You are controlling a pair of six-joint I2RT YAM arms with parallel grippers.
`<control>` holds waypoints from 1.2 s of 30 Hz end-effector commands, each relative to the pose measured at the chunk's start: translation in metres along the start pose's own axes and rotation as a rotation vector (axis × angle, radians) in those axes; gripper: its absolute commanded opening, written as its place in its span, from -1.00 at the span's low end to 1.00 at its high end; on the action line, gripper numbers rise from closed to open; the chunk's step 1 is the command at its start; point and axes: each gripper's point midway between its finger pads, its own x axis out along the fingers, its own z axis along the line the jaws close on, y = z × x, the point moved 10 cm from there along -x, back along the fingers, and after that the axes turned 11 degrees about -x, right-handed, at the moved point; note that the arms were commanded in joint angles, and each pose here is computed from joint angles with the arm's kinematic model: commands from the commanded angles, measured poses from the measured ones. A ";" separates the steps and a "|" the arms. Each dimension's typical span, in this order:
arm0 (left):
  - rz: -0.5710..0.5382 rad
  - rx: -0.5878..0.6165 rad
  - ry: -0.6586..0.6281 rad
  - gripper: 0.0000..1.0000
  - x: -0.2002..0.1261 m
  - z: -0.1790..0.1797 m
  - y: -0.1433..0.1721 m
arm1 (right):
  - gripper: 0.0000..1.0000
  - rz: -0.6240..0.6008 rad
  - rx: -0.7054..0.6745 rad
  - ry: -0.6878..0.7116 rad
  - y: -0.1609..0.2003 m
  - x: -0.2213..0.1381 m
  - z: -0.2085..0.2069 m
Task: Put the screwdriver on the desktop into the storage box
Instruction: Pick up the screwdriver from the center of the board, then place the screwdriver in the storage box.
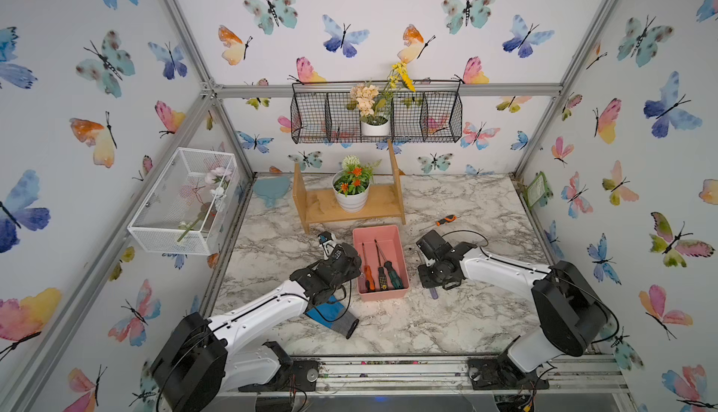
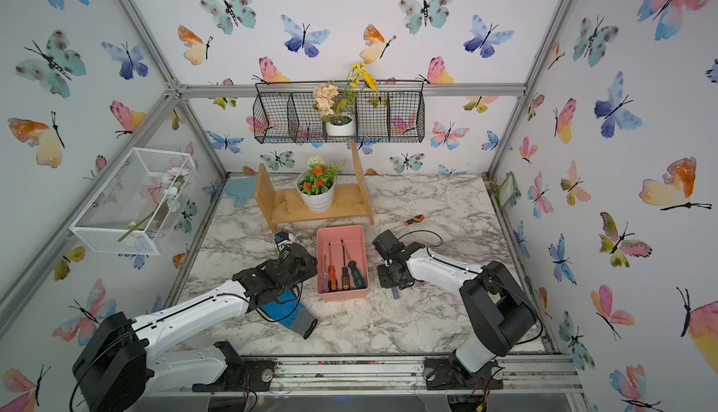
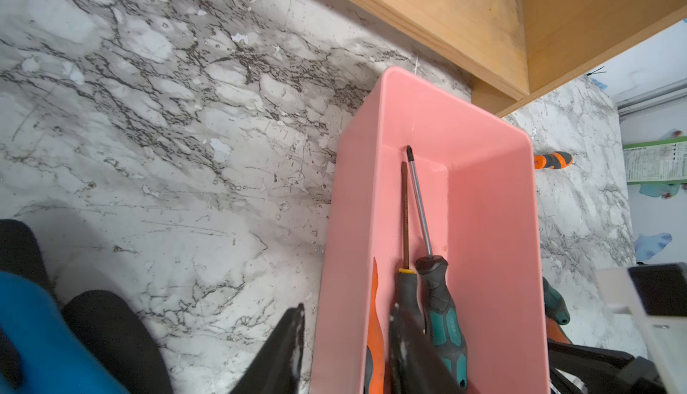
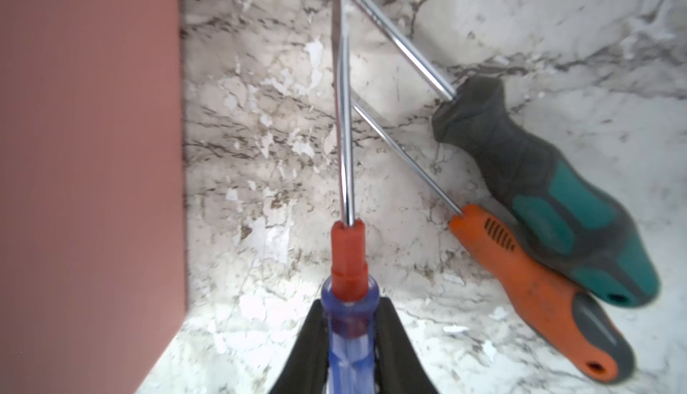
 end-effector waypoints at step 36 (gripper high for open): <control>0.006 -0.111 -0.019 -0.09 0.004 0.022 -0.003 | -0.54 -0.124 0.100 -0.301 -0.074 0.017 0.115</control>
